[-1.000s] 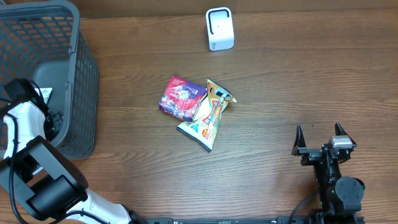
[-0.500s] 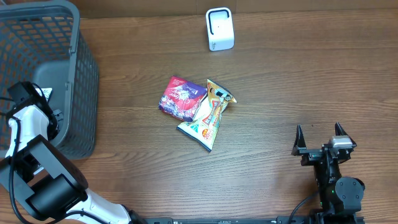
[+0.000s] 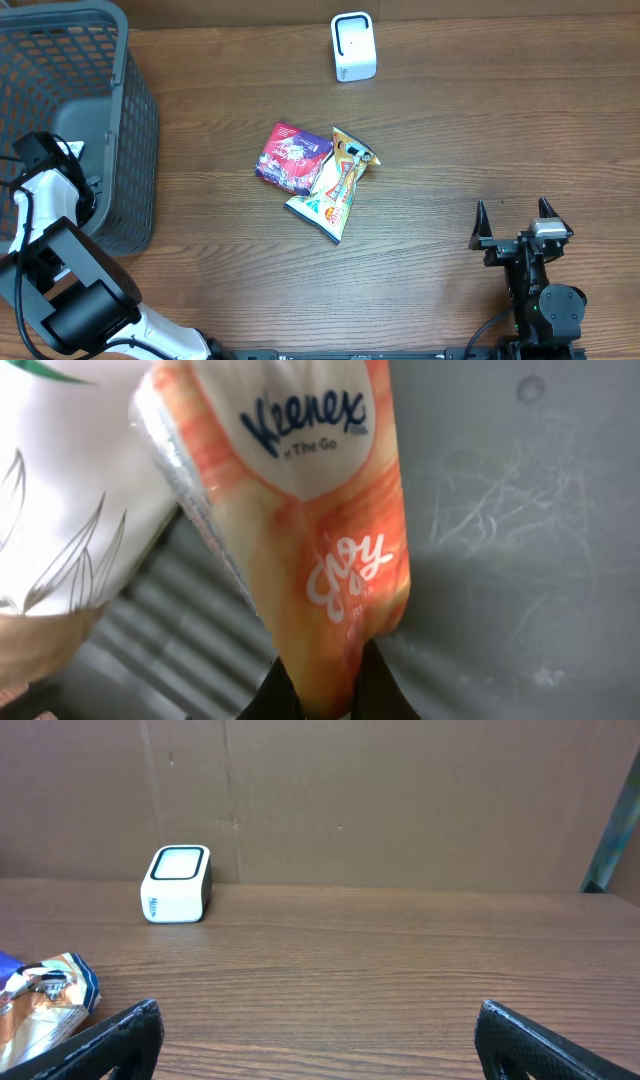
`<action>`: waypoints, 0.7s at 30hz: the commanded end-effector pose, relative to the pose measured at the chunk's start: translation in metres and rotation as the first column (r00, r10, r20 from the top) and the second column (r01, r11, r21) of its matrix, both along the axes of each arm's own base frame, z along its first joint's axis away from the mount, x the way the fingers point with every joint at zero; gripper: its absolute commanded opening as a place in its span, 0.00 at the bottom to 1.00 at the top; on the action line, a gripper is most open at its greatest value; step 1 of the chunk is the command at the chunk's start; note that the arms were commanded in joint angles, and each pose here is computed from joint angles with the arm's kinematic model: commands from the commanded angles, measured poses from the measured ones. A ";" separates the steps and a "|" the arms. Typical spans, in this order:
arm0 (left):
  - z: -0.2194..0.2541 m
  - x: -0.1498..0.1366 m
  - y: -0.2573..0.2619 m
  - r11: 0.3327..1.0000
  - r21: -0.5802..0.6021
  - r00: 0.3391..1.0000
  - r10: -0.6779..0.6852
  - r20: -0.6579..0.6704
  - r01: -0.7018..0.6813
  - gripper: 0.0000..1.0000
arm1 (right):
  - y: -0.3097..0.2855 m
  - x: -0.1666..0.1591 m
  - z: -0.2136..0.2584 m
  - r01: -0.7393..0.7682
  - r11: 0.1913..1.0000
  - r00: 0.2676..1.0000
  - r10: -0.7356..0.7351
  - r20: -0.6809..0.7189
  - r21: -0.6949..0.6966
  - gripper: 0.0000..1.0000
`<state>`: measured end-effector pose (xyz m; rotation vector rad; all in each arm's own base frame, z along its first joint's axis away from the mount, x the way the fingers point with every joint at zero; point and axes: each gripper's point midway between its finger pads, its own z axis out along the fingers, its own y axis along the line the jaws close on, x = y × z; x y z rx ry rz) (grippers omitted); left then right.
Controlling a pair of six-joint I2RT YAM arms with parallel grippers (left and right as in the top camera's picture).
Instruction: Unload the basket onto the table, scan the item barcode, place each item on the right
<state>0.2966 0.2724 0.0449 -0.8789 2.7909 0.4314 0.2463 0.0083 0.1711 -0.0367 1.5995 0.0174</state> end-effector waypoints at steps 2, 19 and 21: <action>0.053 0.032 -0.006 1.000 -0.023 0.984 -0.014 0.180 0.018 0.04 | -0.002 0.000 -0.001 0.011 1.000 1.000 -0.012 0.005 0.002 1.00; 0.338 0.067 -0.132 0.885 0.132 0.422 -0.339 0.841 0.446 0.04 | -0.002 0.000 -0.001 0.011 1.000 1.000 -0.011 0.005 0.002 1.00; 0.356 0.063 -0.167 0.835 0.132 0.335 -0.353 0.873 0.534 0.04 | -0.002 0.000 -0.001 0.011 1.000 1.000 -0.012 0.005 0.002 1.00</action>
